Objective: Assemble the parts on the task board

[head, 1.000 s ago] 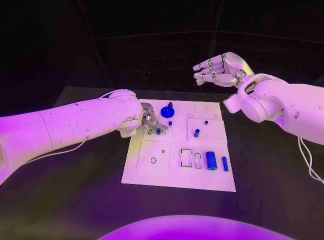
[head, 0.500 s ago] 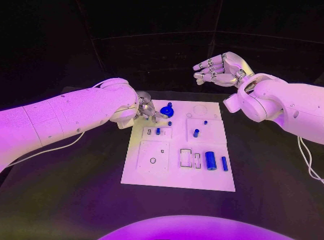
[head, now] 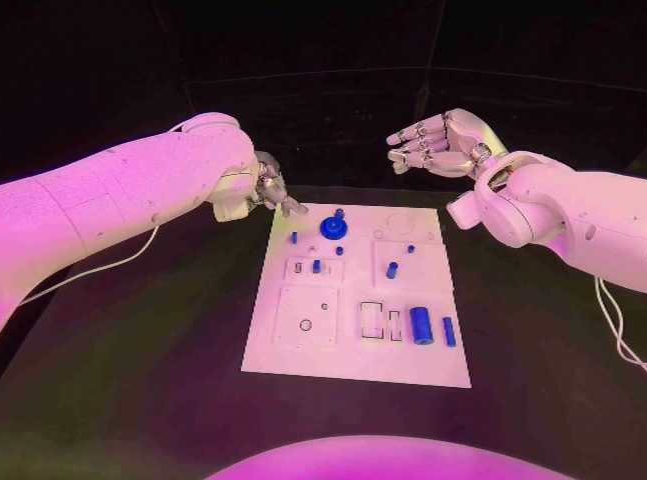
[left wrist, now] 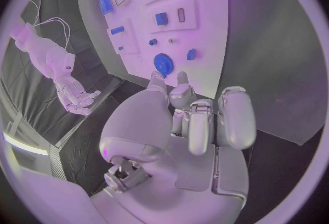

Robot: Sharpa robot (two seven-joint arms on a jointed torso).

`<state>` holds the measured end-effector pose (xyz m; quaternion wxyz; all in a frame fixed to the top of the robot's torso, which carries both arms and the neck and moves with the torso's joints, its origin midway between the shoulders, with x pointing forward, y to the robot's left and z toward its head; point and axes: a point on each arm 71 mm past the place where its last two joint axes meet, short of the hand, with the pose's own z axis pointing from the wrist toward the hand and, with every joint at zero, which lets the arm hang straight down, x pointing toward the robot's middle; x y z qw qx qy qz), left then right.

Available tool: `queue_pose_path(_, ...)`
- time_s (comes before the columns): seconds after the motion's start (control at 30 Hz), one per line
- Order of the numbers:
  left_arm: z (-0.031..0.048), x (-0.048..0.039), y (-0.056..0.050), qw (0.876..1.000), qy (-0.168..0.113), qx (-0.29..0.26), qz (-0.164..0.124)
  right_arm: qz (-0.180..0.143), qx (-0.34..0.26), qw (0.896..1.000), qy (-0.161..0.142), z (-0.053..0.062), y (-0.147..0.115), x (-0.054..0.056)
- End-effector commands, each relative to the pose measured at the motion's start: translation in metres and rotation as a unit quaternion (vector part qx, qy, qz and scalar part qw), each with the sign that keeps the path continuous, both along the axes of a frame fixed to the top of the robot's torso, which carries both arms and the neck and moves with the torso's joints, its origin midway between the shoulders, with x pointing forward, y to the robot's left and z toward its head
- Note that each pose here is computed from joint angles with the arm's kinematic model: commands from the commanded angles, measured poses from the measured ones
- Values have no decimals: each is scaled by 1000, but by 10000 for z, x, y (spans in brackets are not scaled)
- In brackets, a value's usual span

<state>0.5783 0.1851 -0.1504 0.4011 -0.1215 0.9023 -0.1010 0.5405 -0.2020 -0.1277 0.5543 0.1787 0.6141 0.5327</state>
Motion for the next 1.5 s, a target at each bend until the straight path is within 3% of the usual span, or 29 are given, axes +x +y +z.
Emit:
queue_pose_path(0.03, -27, 50, 16, 999, 18, 19, -19, 6, 3, 1000, -3, 17, 19, 1)
queue_pose_path(0.3, -182, 137, 29, 998, 26, 47, -24, 8, 3, 1000, -2, 15, 42, 4)
queue_pose_path(0.63, -329, 152, -42, 998, 33, 44, -31, 11, 4, 1000, -2, 12, 68, 9)
queue_pose_path(0.9, -389, 146, -93, 998, 40, 42, -37, 12, 4, 1000, -2, 11, 81, 13)
queue_pose_path(1.5, -486, 166, -86, 997, 53, 46, -32, 15, 5, 1000, -2, 10, 103, 14)
